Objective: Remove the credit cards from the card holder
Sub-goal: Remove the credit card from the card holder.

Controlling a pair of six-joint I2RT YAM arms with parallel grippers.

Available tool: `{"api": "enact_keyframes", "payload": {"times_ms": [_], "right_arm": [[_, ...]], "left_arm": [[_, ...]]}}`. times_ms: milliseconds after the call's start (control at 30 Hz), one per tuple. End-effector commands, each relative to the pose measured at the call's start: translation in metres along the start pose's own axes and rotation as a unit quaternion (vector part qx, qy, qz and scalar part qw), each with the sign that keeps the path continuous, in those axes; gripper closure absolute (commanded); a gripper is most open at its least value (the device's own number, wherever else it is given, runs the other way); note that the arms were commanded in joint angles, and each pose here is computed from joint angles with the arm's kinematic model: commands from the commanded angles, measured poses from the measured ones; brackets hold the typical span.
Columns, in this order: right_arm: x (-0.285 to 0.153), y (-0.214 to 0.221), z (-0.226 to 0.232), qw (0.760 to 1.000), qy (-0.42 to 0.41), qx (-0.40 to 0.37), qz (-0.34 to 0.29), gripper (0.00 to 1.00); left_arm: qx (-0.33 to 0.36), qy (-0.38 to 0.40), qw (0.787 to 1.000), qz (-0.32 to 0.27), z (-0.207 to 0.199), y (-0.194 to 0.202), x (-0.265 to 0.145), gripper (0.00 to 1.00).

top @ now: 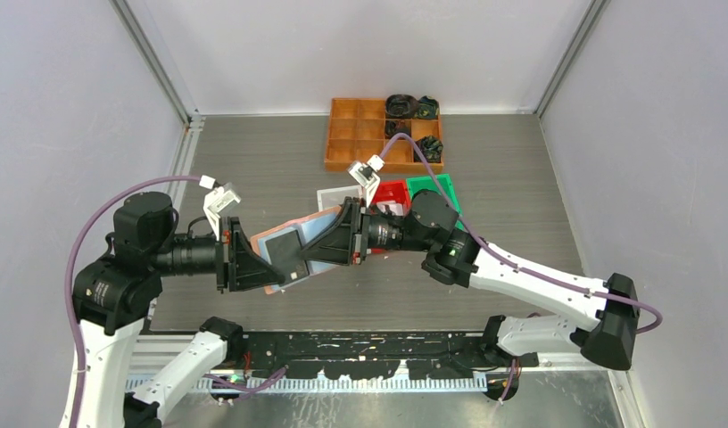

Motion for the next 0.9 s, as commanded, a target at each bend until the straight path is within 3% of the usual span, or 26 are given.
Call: {"api": "enact_keyframes", "payload": {"times_ms": [0,300,867], "right_arm": [[0.005,-0.007,0.029,0.995,-0.093,-0.008,-0.019,0.74],[0.004,-0.005,0.027,0.989,-0.143,0.018,-0.045,0.79],[-0.025,0.0,0.045,0.974,-0.213,0.037,-0.074,0.89]], "left_arm": [[-0.003,0.01,1.0,-0.02,0.004,-0.013,0.006,0.91],[-0.009,0.067,0.997,-0.035,-0.01,-0.017,0.008,0.82],[-0.003,0.085,0.995,-0.054,-0.016,-0.023,0.006,0.88]]}}
Point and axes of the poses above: each gripper's point midway between its finger pads, its own x axis out along the fingers, its own z axis along the line the jaws close on, y = z × x, the point moved 4 cm from there along -x, back along the fingers, and after that the axes turned 6 degrees about x, right-handed, at the moved point
